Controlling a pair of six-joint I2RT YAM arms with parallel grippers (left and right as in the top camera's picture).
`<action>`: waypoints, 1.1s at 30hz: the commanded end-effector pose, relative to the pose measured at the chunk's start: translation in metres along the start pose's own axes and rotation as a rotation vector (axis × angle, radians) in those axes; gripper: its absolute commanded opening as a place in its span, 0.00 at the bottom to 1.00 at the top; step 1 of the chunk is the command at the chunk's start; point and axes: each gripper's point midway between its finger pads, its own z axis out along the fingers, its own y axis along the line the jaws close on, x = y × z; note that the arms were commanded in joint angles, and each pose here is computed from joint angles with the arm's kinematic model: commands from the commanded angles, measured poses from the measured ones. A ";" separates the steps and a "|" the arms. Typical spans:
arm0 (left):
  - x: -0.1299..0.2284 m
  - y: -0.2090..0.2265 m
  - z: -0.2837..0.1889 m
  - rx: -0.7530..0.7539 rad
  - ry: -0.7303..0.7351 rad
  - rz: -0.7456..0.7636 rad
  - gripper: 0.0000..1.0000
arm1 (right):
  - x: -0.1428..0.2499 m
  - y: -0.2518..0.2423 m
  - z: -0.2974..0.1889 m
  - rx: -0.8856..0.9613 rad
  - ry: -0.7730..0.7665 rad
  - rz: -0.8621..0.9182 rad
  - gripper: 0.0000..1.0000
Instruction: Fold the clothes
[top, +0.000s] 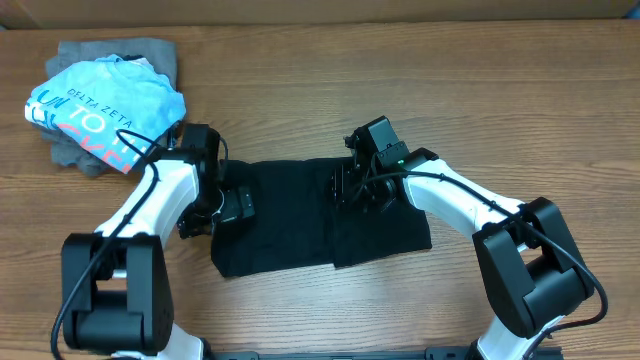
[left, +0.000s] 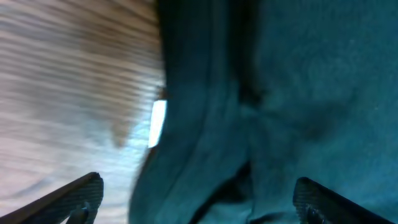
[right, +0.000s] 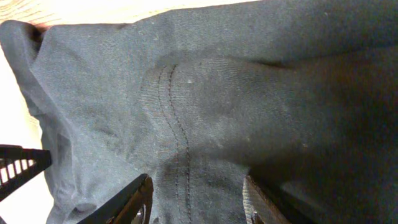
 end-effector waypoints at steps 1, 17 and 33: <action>0.008 -0.005 0.020 0.031 0.078 0.044 1.00 | -0.005 -0.001 -0.001 0.012 -0.015 0.000 0.50; 0.029 -0.009 0.072 0.083 0.262 0.231 0.72 | -0.005 -0.001 -0.001 0.012 -0.014 0.000 0.51; 0.033 -0.035 0.068 0.253 0.262 0.335 0.72 | -0.007 -0.019 -0.009 0.023 0.006 0.065 0.51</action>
